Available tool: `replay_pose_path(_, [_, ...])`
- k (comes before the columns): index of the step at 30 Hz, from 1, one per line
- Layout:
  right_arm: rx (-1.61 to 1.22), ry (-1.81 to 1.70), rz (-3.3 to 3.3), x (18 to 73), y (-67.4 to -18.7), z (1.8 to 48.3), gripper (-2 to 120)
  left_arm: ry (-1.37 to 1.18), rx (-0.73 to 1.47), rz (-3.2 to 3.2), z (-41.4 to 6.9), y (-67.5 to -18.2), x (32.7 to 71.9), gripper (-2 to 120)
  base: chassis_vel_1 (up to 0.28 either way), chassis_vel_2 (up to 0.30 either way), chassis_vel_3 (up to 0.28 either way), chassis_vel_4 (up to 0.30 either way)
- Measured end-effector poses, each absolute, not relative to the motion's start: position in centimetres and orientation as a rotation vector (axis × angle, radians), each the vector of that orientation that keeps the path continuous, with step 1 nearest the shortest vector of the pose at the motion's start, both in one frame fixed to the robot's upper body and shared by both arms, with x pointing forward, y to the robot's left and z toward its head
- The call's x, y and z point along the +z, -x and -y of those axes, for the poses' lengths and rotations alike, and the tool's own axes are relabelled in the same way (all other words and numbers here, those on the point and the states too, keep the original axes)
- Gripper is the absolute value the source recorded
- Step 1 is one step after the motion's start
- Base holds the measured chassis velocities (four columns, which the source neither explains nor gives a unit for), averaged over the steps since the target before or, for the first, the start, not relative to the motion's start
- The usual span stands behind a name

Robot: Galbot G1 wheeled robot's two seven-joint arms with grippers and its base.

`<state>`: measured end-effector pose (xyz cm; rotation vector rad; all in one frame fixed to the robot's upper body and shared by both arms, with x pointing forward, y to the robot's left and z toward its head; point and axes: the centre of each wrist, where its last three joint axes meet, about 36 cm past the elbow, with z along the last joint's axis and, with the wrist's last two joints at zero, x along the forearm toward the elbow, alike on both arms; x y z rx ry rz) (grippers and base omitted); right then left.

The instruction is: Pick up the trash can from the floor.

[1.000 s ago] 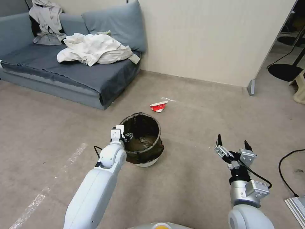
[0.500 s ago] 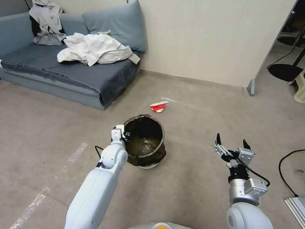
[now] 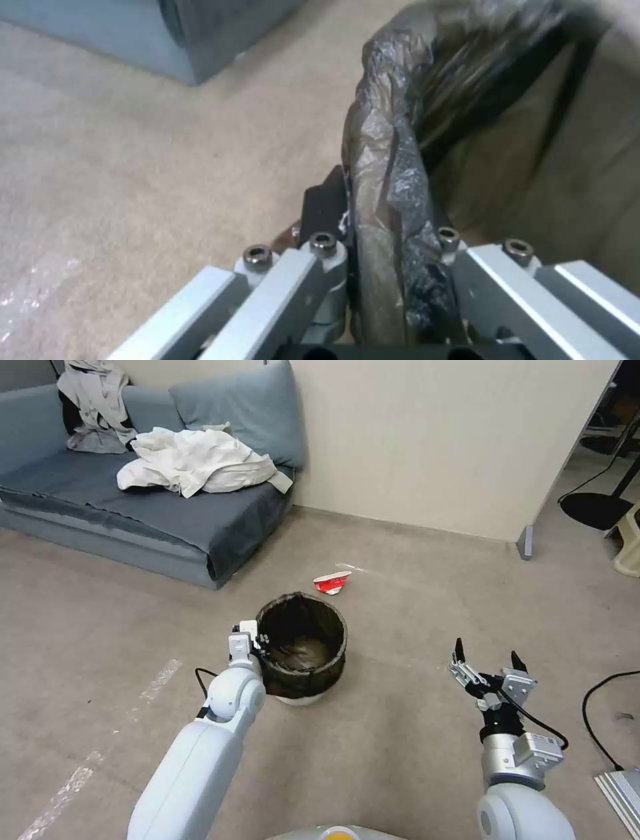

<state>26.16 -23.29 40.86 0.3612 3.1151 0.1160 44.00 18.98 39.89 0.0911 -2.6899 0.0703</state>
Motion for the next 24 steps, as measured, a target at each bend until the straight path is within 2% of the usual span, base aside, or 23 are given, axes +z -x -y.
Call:
replay_pose_path(9, [0.110,-0.363,-3.106,41.5,-25.8,23.3,100,0.001,0.178,2.761,-20.0,-40.9,44.2,6,0.000,0.000,0.000,0.000])
replay_pose_path(24, [0.110,-0.369,-3.096,41.8,-25.5,23.3,100,0.243,0.303,2.861,-21.9,-36.4,47.9,6,0.000,0.000,0.000,0.000])
